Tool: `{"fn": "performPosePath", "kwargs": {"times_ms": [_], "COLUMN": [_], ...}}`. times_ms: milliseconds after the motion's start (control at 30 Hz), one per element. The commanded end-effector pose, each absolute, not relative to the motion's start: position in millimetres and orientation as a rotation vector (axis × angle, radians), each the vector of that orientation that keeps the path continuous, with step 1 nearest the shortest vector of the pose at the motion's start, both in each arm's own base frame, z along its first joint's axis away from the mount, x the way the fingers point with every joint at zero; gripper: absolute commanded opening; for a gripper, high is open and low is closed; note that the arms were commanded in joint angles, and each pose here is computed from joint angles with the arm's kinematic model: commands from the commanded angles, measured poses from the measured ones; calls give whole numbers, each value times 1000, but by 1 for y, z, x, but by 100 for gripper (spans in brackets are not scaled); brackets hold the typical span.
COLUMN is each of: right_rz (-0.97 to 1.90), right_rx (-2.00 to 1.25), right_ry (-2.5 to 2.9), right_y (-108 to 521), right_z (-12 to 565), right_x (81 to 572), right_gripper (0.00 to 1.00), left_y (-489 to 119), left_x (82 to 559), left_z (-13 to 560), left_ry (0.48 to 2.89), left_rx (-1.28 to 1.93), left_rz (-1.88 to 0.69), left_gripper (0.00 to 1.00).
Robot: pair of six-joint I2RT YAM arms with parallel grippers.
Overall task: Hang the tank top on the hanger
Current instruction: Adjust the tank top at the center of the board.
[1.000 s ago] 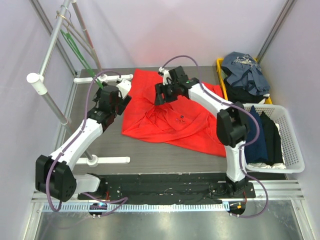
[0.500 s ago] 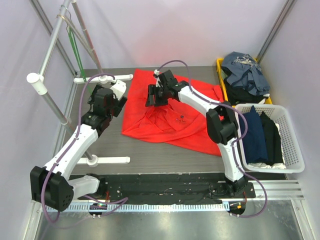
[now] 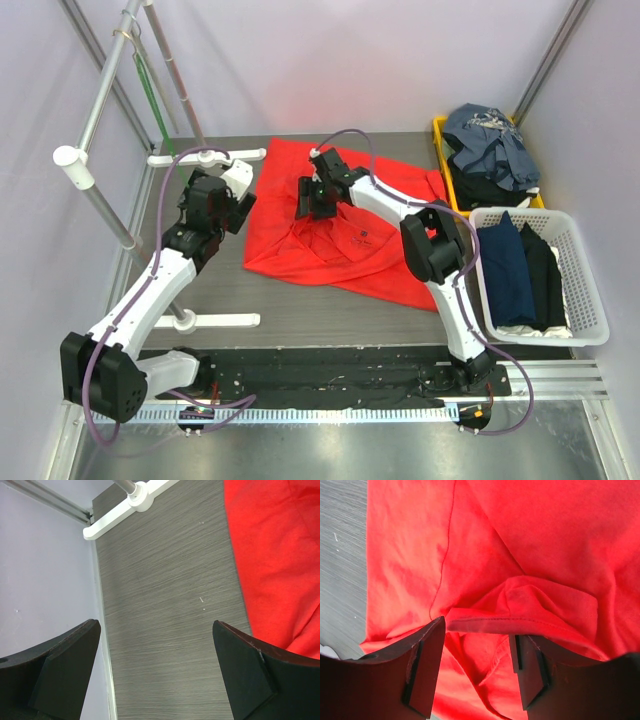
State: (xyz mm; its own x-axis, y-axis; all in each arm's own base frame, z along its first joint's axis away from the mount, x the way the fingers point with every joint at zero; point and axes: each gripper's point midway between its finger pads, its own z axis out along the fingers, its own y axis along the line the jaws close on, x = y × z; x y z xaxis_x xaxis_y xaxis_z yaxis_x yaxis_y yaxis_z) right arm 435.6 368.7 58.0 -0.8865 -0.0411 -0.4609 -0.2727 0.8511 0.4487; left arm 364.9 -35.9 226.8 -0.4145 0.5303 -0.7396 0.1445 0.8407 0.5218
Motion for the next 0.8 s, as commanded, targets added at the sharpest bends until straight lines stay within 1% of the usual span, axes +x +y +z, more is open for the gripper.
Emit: {"fn": "performPosePath", "kwargs": {"times_ms": [0, 100, 167, 200, 367, 400, 500, 633, 733, 767], "right_rz": [773, 771, 764, 762, 749, 741, 733, 716, 725, 739], "right_rx": [-220, -213, -205, -200, -200, -205, -216, -219, -238, -254], "right_ry": [2508, 2496, 2504, 2505, 2514, 2514, 2503, 2502, 2482, 2473], "right_y": [384, 386, 386, 385, 384, 384, 384, 382, 381, 383], "right_z": [85, 88, 82, 82, 77, 77, 79, 80, 92, 98], "right_x": [449, 453, 455, 456, 457, 456, 459, 459, 459, 457], "right_gripper": [61, 59, 55, 50, 31, 26, 19, 7, 1, 1], "left_y": [-39, -41, -40, -40, -39, -39, -41, -41, -42, -42], "left_x": [368, 368, 368, 368, 368, 368, 369, 369, 369, 369], "left_z": [228, 227, 226, 224, 225, 224, 225, 224, 222, 223], "left_ry": [1966, 1967, 1970, 1975, 1971, 1971, 1972, 1972, 1975, 1974], "left_rx": [468, 469, 467, 472, 471, 469, 469, 472, 474, 475], "left_rz": [427, 421, 421, 423, 428, 427, 420, 420, 412, 410], "left_gripper": [100, 100, 100, 100, 100, 100, 100, 100, 100, 100]}}
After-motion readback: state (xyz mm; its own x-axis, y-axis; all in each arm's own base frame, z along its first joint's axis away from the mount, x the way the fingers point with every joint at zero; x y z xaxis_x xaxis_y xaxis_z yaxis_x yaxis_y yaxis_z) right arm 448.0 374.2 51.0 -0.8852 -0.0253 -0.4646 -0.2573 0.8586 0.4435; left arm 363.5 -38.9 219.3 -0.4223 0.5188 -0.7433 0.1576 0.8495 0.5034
